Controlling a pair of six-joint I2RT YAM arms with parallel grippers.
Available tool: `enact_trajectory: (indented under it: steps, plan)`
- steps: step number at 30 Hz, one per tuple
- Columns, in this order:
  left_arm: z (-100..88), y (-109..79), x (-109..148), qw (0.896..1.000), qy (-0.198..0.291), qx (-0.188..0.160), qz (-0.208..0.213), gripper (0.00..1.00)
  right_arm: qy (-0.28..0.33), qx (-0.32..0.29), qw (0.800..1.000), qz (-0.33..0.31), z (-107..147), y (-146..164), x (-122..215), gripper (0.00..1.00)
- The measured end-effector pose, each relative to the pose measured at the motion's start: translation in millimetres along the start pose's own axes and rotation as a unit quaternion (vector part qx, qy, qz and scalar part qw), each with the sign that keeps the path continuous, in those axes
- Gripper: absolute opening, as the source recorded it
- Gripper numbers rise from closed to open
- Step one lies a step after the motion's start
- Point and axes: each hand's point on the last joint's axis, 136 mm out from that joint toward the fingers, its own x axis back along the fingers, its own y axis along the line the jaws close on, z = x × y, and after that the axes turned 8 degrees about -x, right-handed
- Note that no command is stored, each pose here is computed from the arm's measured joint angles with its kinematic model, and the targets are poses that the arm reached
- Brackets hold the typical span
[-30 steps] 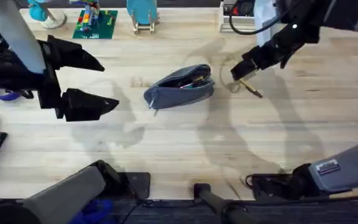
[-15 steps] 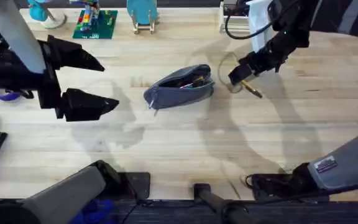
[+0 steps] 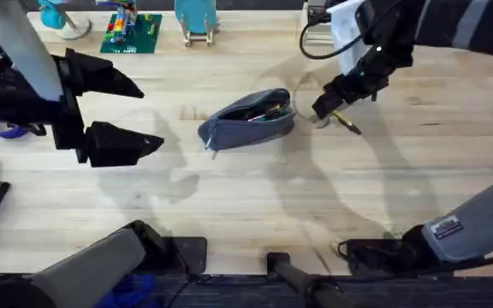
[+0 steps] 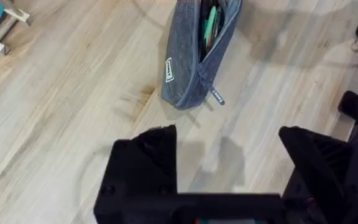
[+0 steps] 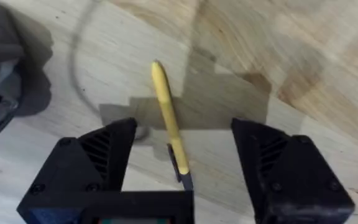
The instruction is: Unzip the bag, pick up the pens from the table one at a time and place them inside, then zip the bag closed.
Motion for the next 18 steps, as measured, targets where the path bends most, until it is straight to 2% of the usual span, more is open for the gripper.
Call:
enact_trajectory:
  steps: [3, 6, 7, 9, 13, 18]
  plan:
    - [0.0, 0.0, 0.0, 1.0, 0.0, 0.0, 0.0, 0.995, 0.003, 0.003, 1.0, 0.009, -0.1, 3.1, -0.8, 0.851]
    - [0.0, 0.0, 0.0, 1.0, 0.0, 0.0, 0.0, 0.995, 0.004, 0.001, 1.0, 0.009, 0.0, 5.9, -1.0, 0.673]
    - [0.0, -0.1, 0.0, 1.0, 0.0, 0.0, 0.0, 0.995, 0.003, -0.004, 1.0, 0.009, -0.3, 6.6, -1.0, 0.352]
    - [0.0, 0.0, 0.0, 1.0, 0.0, 0.0, 0.0, 0.995, 0.003, -0.006, 1.0, 0.008, -0.3, 6.6, -0.9, 0.198]
    - [0.0, -0.1, 0.0, 1.0, 0.0, 0.0, 0.0, 0.995, 0.002, -0.007, 1.0, 0.008, -1.0, 6.6, -0.7, 0.054]
    - [0.0, 0.0, 0.0, 1.0, 0.0, 0.0, 0.0, 0.995, 0.001, -0.007, 1.0, 0.009, -1.9, 6.5, -0.5, 0.039]
